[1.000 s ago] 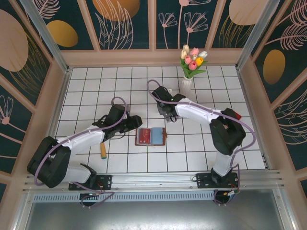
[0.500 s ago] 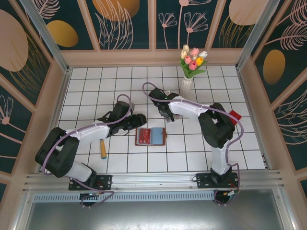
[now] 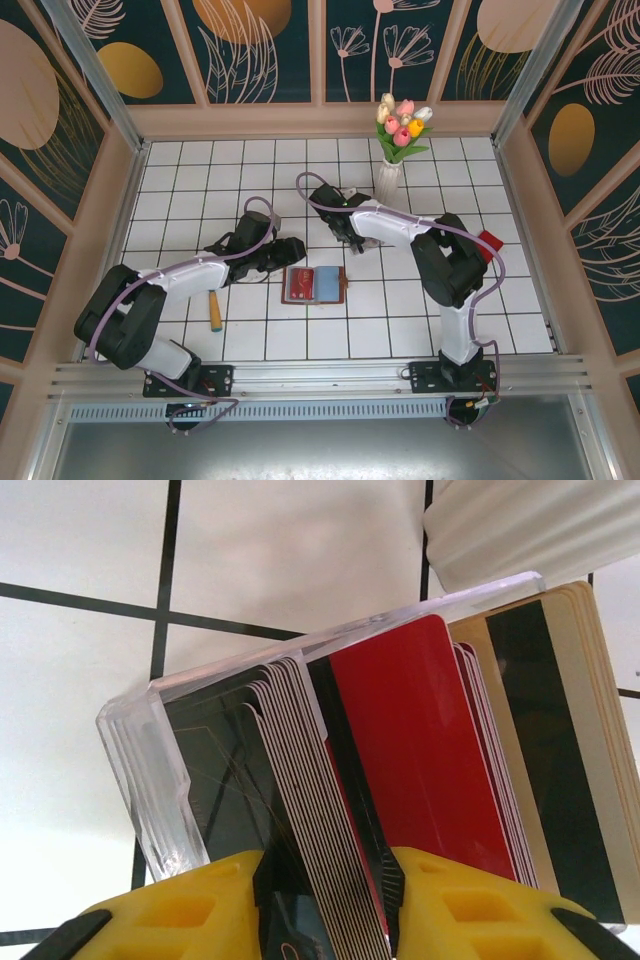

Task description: Put the credit cards into the card holder

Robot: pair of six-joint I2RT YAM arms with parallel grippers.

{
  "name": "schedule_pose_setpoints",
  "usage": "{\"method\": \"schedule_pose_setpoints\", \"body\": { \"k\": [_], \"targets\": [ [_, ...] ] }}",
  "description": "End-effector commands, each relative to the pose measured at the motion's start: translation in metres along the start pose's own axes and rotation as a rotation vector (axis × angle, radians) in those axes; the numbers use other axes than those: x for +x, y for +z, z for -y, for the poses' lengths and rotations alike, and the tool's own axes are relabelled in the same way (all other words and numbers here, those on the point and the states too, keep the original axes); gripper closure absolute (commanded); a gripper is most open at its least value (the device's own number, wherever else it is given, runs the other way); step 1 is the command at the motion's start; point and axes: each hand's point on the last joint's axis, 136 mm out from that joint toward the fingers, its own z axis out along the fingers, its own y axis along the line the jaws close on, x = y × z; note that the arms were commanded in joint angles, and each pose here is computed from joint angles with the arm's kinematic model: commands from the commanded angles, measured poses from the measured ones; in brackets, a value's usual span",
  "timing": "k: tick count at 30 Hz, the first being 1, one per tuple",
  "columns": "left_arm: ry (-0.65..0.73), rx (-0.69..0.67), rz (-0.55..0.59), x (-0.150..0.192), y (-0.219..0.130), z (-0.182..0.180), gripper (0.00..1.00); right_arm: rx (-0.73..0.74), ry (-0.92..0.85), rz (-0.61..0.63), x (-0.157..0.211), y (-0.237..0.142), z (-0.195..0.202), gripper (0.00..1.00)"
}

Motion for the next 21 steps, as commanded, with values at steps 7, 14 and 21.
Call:
{"method": "schedule_pose_setpoints", "body": {
  "k": [7, 14, 21],
  "targets": [
    [0.010, 0.027, -0.001, -0.002, 0.002, 0.007, 0.43, 0.064, -0.011, 0.028, -0.009, -0.010, 0.017, 0.76],
    [0.013, 0.024, -0.004, -0.001, 0.003, 0.006, 0.43, 0.072, 0.000, 0.044, -0.013, -0.017, 0.021, 0.82],
    [0.013, 0.019, -0.005, 0.000, 0.003, 0.004, 0.43, 0.063, 0.006, 0.060, -0.018, -0.026, 0.025, 0.91]
  ]
}}
